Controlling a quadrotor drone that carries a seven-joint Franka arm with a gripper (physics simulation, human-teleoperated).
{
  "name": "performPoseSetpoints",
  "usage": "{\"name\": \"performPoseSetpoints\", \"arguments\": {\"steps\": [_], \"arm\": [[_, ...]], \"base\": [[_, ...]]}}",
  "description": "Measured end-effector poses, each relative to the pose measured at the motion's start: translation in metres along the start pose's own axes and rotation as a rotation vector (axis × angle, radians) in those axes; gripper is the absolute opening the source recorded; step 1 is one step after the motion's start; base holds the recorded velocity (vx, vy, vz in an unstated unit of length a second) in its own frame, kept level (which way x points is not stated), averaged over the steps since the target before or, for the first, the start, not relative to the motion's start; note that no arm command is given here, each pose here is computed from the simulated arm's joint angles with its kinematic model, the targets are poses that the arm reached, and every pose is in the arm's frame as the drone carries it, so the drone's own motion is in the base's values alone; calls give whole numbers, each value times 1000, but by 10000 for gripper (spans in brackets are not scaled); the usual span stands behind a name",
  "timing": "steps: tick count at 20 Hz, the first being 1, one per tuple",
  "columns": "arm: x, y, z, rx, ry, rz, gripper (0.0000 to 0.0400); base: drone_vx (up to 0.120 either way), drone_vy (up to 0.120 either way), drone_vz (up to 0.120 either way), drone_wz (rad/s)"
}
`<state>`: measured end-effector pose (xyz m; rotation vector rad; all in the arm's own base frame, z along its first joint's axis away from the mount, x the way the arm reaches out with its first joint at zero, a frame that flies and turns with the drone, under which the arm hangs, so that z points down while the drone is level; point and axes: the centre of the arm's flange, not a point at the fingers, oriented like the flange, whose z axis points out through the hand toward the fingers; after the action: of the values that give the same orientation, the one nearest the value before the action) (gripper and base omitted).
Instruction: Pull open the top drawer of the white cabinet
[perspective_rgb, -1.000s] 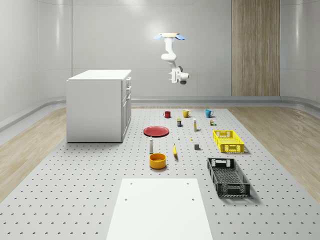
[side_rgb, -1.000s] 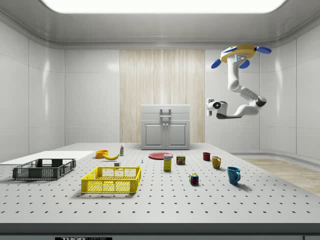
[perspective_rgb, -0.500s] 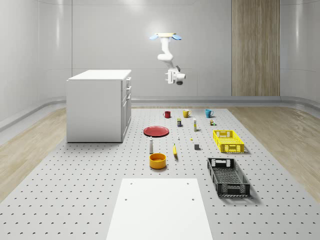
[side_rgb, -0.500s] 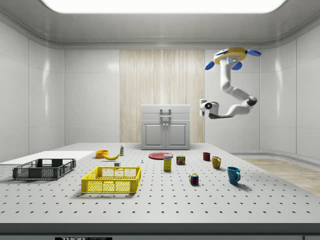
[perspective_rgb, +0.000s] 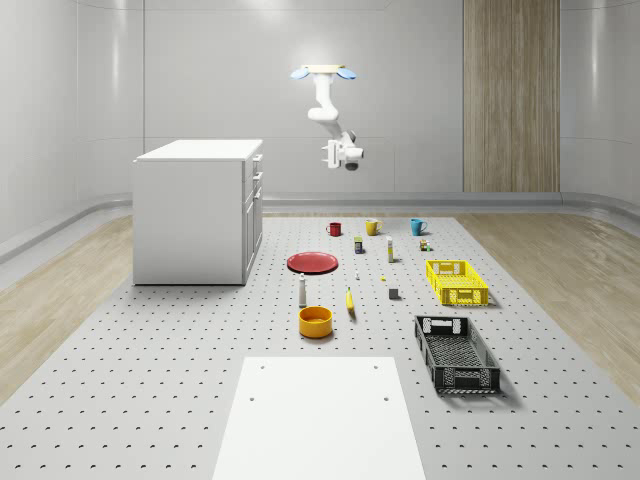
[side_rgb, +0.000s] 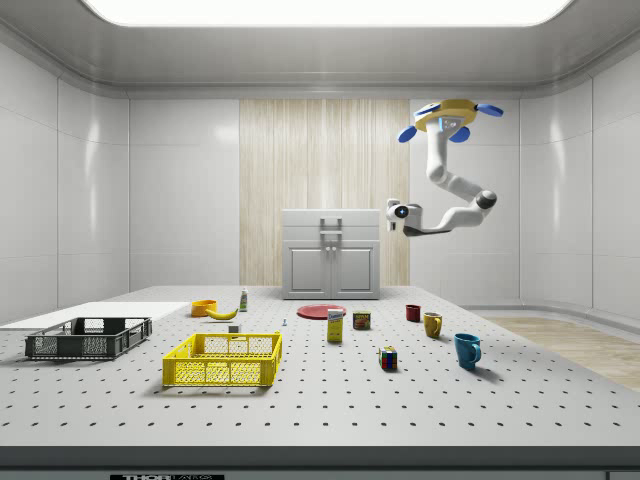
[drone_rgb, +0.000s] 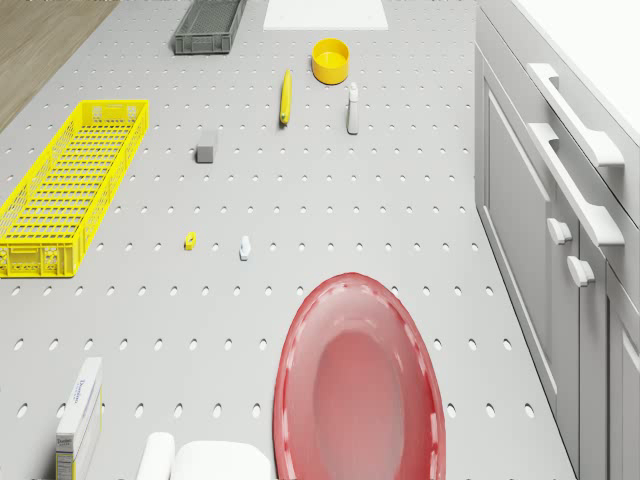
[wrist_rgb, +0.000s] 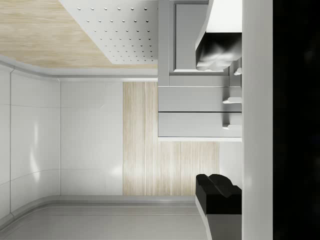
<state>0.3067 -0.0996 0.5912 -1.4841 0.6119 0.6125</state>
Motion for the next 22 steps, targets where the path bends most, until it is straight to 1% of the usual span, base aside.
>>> {"name": "performPoseSetpoints", "arguments": {"steps": [6,8,22], "arm": [[0,0,0,0,0,0,305],[0,0,0,0,0,0,305],[0,0,0,0,0,0,305]], "base": [[120,-120,0,0],[120,-120,100,0],[120,-120,0,0]]}}
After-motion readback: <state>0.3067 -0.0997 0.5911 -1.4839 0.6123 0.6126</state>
